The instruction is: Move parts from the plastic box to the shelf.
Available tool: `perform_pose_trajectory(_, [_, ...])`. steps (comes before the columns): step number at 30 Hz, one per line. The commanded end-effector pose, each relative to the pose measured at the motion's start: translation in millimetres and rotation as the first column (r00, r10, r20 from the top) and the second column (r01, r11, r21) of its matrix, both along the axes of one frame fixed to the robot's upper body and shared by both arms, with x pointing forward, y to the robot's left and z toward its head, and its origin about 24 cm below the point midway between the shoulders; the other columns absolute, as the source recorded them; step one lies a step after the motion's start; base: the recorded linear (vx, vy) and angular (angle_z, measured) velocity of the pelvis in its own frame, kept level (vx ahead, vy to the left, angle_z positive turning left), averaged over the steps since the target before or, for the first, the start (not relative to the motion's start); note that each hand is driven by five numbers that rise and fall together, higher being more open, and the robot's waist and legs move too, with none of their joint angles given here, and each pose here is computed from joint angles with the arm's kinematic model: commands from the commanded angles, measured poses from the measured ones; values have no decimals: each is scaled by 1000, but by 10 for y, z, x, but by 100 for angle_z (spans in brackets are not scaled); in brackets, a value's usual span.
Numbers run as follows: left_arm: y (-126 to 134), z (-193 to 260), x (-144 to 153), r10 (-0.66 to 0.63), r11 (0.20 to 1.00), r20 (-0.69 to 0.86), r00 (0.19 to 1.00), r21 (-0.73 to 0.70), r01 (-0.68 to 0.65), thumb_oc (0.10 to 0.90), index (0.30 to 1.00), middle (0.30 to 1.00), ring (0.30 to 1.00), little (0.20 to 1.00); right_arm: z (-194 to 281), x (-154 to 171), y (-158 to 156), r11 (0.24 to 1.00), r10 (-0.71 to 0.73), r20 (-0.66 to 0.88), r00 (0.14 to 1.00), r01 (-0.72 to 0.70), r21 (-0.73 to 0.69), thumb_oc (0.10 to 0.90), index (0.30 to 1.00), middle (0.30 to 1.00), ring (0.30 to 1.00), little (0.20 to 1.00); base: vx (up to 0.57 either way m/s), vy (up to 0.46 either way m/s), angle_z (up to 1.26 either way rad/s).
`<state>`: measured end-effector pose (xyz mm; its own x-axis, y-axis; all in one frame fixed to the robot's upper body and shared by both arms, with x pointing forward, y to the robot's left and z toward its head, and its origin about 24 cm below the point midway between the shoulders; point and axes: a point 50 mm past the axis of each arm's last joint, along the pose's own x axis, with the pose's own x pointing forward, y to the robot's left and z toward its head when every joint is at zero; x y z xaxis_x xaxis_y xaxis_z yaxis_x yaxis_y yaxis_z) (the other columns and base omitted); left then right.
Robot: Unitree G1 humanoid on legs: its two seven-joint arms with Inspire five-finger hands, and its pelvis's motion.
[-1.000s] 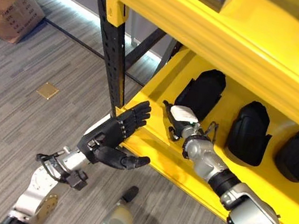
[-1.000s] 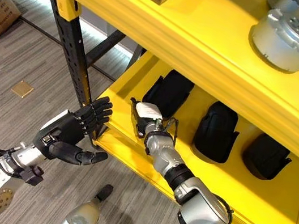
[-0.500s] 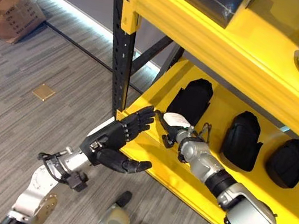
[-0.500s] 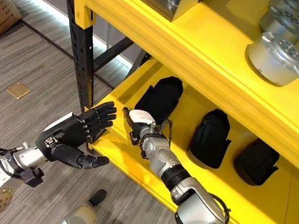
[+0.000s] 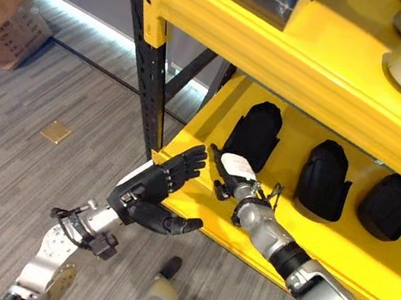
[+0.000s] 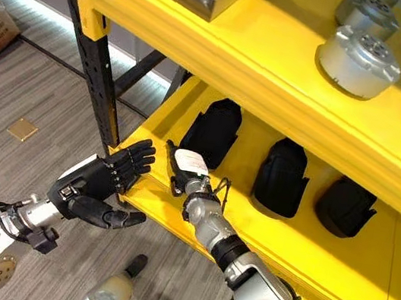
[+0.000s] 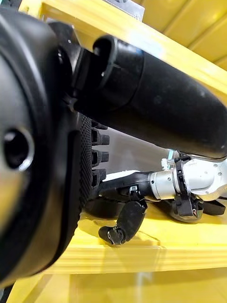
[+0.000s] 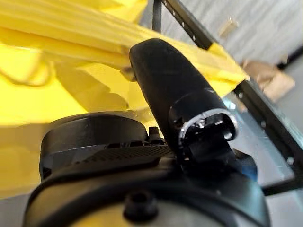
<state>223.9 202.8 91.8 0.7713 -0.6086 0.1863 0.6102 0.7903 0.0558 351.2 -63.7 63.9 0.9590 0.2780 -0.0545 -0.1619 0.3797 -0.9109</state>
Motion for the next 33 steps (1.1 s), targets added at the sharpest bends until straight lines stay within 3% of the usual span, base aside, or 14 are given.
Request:
perform_pose_trajectory(1, [-171,265,-29,-47,995,196,980,-81,64,900,1000,1000,1000,1000,334,19,54,998,16,286,958,-31,47,900,1000,1000,1000,1000,-36,66,1])
perform_pose_trajectory(4, [-170,250,-35,-29,994,199,980,-95,49,900,1000,1000,1000,1000,620,2,34,991,14,482,876,-77,111,900,1000,1000,1000,1000,-37,51,1])
perform_pose_trajectory(8, [-181,238,-43,-25,993,202,979,-111,48,900,1000,1000,1000,1000,810,-117,128,965,106,571,814,-223,139,900,1000,1000,1000,1000,-31,48,-1])
perform_pose_trajectory(22, [-212,203,-63,-37,990,193,981,-127,63,900,1000,1000,1000,1000,970,-260,257,927,190,662,725,-355,123,900,1000,1000,1000,1000,-1,3,0])
perform_pose_trajectory(28, [-221,194,-95,-31,988,205,978,-141,61,900,1000,1000,1000,1000,1049,-365,231,879,154,659,736,-406,248,900,1000,1000,1000,1000,-8,5,-2])
perform_pose_trajectory(30, [-183,187,-129,-15,985,195,981,-166,48,900,1000,1000,1000,1000,1039,-538,104,814,137,657,742,-462,351,900,1000,1000,1000,1000,-50,-16,-8])
perform_pose_trajectory(33, [-146,187,-151,14,982,199,980,-189,24,900,1000,1000,1000,1000,1050,-647,12,773,140,664,734,-500,390,900,1000,1000,1000,1000,-41,-31,-13])
